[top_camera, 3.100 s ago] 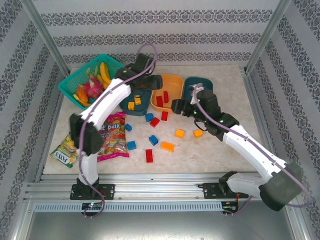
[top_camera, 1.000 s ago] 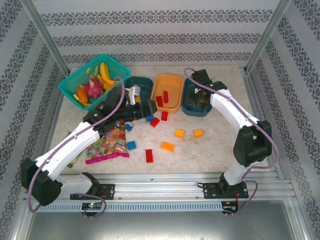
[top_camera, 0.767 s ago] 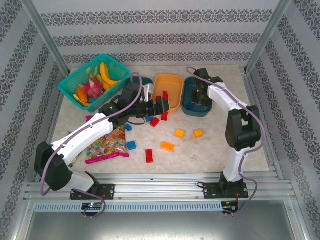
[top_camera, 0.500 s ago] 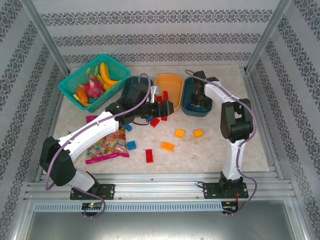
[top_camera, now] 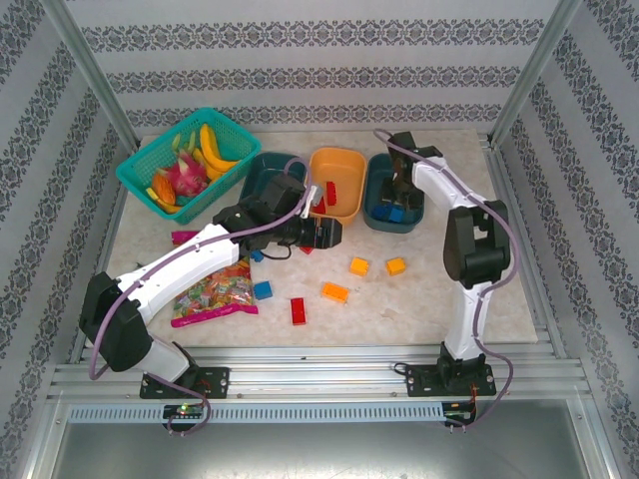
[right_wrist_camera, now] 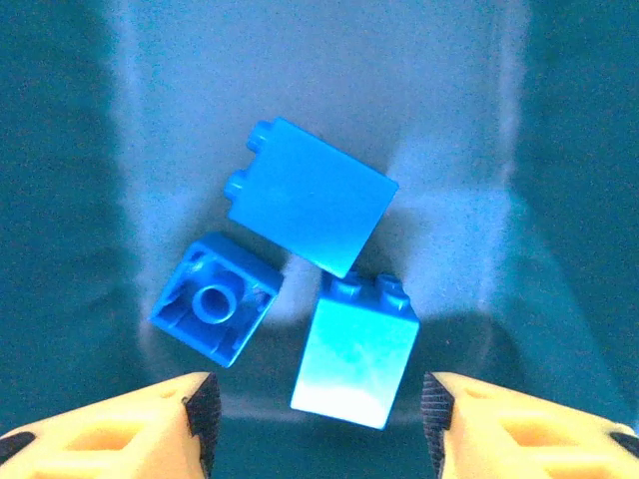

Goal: Sort the legos into containers by color

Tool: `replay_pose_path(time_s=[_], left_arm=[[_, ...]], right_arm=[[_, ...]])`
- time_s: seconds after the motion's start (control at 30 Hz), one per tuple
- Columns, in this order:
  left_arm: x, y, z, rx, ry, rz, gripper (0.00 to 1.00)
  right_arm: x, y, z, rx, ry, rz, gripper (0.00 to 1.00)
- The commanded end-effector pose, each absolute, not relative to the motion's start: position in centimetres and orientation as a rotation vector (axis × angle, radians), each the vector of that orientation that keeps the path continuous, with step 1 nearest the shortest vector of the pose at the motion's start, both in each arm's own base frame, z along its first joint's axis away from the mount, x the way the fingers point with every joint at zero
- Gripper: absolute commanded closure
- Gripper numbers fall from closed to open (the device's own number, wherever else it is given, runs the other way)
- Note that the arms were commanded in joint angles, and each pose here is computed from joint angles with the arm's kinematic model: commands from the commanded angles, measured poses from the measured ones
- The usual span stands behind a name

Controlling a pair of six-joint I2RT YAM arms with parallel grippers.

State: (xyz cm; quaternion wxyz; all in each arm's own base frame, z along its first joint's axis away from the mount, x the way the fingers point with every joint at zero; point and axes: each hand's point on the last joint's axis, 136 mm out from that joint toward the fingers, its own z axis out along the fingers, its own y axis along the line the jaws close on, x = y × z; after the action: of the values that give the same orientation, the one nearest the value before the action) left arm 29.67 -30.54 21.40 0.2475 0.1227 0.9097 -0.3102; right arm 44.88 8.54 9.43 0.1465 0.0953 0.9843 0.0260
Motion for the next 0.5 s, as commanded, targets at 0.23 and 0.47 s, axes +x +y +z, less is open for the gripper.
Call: replay_pose_path(time_s=[0.23, 0.47], left_arm=[[24.5, -30.0, 15.1, 0.394, 2.766, -0.726, 0.22], [25.0, -30.5, 13.3, -0.375, 2.979, -0.712, 0.21]], right_arm=[[35.3, 12.3, 19.2, 0.101, 2.575, 0.286, 0.37], [24.6, 15.1, 17.1, -0.003, 2.598, 0.494, 0.35]])
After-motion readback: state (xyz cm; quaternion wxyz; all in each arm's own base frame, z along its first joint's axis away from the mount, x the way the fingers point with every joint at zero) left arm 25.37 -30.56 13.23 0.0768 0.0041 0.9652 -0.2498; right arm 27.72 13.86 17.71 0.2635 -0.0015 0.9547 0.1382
